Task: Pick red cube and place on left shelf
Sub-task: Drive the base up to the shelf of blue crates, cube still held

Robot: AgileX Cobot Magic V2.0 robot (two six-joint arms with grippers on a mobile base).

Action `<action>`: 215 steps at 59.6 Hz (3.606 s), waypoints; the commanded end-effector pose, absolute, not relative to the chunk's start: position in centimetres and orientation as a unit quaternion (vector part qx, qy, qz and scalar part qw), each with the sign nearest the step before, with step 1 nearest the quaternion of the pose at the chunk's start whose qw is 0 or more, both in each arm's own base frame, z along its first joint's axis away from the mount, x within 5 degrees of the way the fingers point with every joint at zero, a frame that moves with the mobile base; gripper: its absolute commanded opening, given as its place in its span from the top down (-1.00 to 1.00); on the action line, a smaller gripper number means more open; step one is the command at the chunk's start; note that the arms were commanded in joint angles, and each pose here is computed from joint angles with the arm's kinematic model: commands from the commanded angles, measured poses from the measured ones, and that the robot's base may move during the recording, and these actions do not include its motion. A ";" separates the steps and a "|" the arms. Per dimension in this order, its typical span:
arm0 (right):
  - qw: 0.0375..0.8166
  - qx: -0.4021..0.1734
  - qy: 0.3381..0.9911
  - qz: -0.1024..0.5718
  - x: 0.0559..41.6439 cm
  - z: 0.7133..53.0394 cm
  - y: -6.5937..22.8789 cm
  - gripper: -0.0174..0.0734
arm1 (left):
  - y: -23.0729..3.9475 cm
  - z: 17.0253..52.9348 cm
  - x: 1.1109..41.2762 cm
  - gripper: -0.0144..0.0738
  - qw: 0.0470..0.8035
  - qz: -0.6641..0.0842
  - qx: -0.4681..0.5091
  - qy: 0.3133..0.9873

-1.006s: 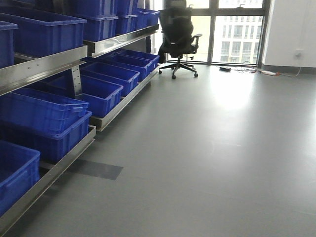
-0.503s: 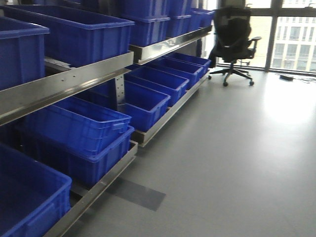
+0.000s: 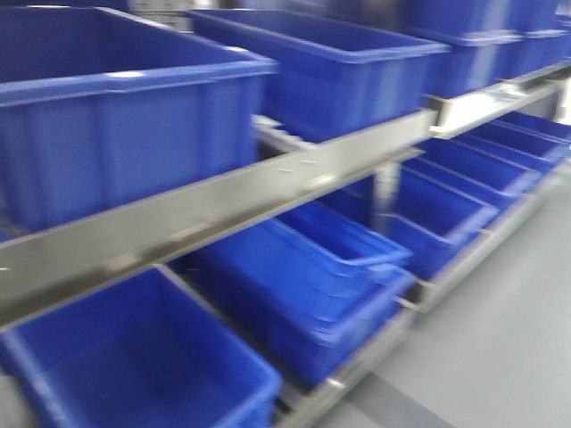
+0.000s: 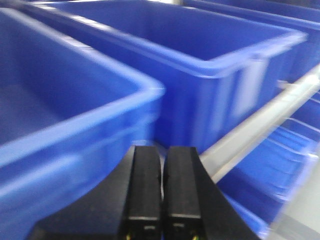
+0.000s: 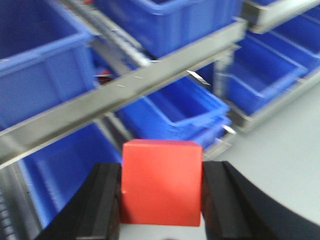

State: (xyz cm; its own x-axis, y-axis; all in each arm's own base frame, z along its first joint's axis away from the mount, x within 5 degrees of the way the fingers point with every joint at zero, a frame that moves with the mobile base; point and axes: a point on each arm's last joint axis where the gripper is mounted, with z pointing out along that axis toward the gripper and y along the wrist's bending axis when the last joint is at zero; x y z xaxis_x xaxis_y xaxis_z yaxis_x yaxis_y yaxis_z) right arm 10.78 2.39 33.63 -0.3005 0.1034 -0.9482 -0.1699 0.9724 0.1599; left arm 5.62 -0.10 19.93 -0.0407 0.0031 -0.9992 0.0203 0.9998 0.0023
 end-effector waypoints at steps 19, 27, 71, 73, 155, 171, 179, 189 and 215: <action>0.632 -0.022 0.766 0.120 11.0 35.2 2.4 0.49 | -0.1 20.0 5.6 0.44 0.720 -0.009 0.008 0.694; 0.630 -0.022 0.767 0.120 11.1 35.1 2.4 0.49 | -0.1 20.0 5.6 0.44 0.720 -0.009 0.008 0.694; 0.628 -0.022 0.769 0.120 11.2 35.1 2.5 0.49 | -0.1 20.0 5.6 0.44 0.720 -0.009 0.008 0.694; 0.628 -0.022 0.769 0.120 11.2 35.1 2.5 0.49 | -0.1 20.0 5.6 0.44 0.720 -0.009 0.008 0.694; 0.627 -0.022 0.770 0.120 11.3 35.1 2.5 0.49 | -0.1 20.0 5.6 0.44 0.720 -0.009 0.008 0.694; 0.627 -0.022 0.769 0.120 11.2 35.1 2.5 0.49 | -0.1 20.0 5.6 0.44 0.720 -0.009 0.008 0.694; 0.623 -0.022 0.772 0.119 11.4 35.0 2.5 0.49 | -0.1 20.0 5.6 0.44 0.720 -0.009 0.008 0.694; 0.623 -0.022 0.772 0.119 11.4 35.0 2.5 0.49 | -0.1 20.0 5.6 0.44 0.720 -0.009 0.008 0.694; 0.623 -0.022 0.772 0.119 11.4 35.0 2.5 0.49 | -0.1 20.0 5.6 0.44 0.720 -0.009 0.008 0.694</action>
